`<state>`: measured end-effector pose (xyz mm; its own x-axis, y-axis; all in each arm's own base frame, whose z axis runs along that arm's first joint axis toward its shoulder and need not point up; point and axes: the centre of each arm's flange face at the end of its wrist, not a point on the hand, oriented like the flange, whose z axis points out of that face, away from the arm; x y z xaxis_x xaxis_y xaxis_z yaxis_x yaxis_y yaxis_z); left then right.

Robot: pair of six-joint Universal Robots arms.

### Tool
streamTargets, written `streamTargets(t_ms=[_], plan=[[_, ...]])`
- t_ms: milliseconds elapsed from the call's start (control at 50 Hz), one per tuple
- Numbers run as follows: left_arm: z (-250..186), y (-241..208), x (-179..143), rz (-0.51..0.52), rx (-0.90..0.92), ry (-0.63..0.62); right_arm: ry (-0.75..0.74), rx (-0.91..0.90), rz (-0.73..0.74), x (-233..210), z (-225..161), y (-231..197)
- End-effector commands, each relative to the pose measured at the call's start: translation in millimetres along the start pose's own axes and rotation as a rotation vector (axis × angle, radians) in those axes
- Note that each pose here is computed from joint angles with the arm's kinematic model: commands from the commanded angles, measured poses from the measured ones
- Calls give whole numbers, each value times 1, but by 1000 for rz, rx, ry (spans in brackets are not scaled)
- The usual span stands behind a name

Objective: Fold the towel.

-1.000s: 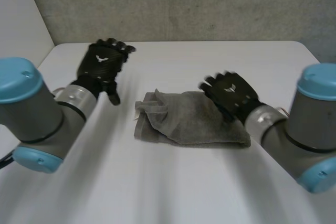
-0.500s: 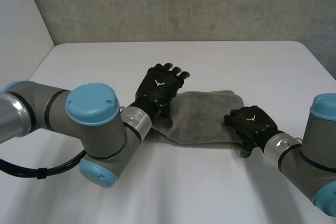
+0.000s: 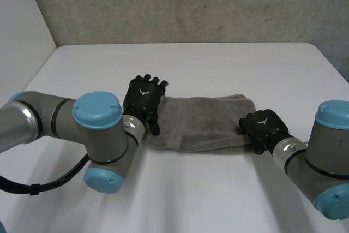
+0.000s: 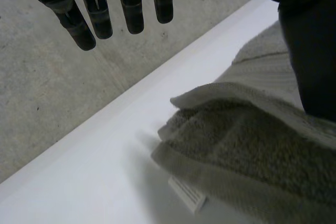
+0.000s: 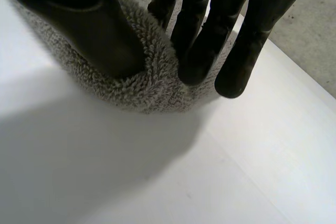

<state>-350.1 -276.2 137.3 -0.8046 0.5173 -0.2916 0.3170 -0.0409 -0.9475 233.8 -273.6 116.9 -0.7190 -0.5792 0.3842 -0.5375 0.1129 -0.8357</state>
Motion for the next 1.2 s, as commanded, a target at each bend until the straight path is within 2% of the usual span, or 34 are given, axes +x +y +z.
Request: streamTargets(t_ms=[20,160,260,320,360,380,420,540,580,600,620,720,820,860,880,940,960,1000,1020,1060,1080,1120,1200], plan=[[-12,6,5,25,-38,-12,45,-17,-101,5,-1,-1],[-25,8,18,35,-60,0,92,22,-237,17,-6,-22],[-34,4,32,45,-50,32,151,106,-461,27,-1,-55],[-34,0,30,42,-41,18,144,155,-519,17,-1,-70],[-31,-9,15,34,-31,-40,104,278,-622,-15,-6,-102],[-31,-9,15,34,-31,-41,104,279,-622,-15,-6,-102],[-26,-15,-13,21,-28,-125,53,381,-678,-49,-10,-121],[-23,-20,-43,2,-28,-199,-112,465,-718,-102,-4,-117],[-21,-19,-63,-8,-34,-243,-270,496,-743,-142,-5,-99],[-21,-19,-63,-8,-34,-244,-271,496,-744,-142,-5,-99],[-20,-19,-72,-11,-36,-265,-333,494,-760,-158,-6,-88],[-21,-24,-88,-18,-26,-300,-373,464,-765,-163,-5,-80],[-22,-29,-88,-23,-7,-285,-345,489,-712,-150,-16,-99],[-22,-32,-84,-22,6,-266,-309,487,-602,-131,-25,-115],[-22,-32,-84,-22,6,-266,-309,487,-601,-131,-25,-115],[-21,-41,-80,-26,37,-250,-294,461,-362,-109,-39,-129],[-21,-41,-80,-26,38,-250,-294,461,-362,-108,-39,-129],[-21,-50,-71,-34,70,-229,-263,441,-217,-90,-46,-138],[-21,-50,-71,-34,70,-229,-263,441,-216,-90,-46,-138],[-20,-58,-64,-53,100,-211,-186,372,-74,-59,-42,-136],[-20,-58,-64,-53,100,-211,-185,371,-73,-59,-42,-136],[-19,-64,-59,-91,126,-191,-124,293,37,-34,-35,-127],[-18,-66,-51,-156,142,-146,-99,255,103,-20,-32,-123]])
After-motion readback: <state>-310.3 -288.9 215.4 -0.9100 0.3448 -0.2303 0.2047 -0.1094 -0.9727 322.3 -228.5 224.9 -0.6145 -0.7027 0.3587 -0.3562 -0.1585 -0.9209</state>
